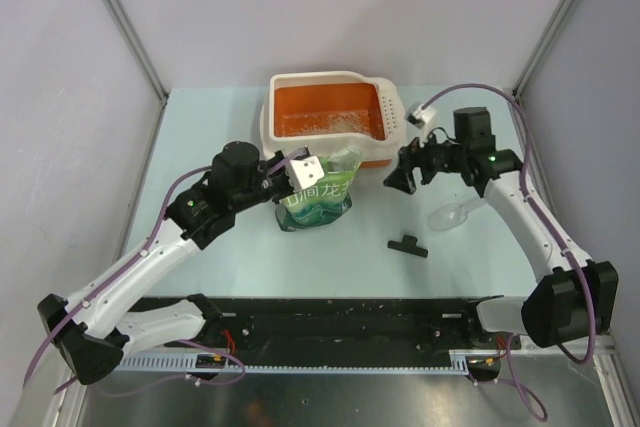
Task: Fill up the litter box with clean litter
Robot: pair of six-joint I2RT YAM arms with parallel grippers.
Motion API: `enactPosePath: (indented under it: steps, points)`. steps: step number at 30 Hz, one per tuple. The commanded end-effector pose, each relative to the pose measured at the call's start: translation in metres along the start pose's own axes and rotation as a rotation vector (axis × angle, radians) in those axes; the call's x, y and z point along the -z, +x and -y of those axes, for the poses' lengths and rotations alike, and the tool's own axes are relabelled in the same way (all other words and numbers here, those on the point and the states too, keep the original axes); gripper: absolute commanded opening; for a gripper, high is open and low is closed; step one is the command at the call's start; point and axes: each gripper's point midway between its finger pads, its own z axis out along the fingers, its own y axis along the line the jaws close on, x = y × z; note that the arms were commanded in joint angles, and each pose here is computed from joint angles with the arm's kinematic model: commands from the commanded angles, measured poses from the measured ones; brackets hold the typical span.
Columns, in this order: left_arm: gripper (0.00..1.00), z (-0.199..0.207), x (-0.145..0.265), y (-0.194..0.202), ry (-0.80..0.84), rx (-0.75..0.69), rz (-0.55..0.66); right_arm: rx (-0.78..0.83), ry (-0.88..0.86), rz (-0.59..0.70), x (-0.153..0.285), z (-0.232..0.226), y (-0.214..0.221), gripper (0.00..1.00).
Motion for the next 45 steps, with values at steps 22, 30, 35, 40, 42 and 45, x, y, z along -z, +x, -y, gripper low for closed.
enactPosePath:
  steps: [22,30,35,40,42,45]
  points:
    - [0.0,-0.042,0.006,-0.029,-0.133,0.008,0.058,0.26,-0.328,0.146,-0.111,-0.09,-0.052,0.66]
    - [0.0,-0.044,0.008,-0.025,-0.147,0.001,0.046,0.285,-0.334,0.14,-0.108,-0.093,-0.05,0.57]
    - [0.0,-0.044,0.009,-0.022,-0.15,0.002,0.042,0.277,-0.344,0.154,-0.11,-0.096,-0.054,0.5]
    - [0.0,-0.045,0.01,-0.022,-0.156,-0.001,0.041,0.275,-0.354,0.171,-0.11,-0.1,-0.059,0.47]
    - [0.0,-0.044,0.01,-0.021,-0.153,-0.002,0.041,0.276,-0.351,0.178,-0.11,-0.1,-0.061,0.47]
    - [0.0,-0.044,0.009,-0.021,-0.152,-0.001,0.042,0.271,-0.357,0.184,-0.11,-0.102,-0.063,0.46]
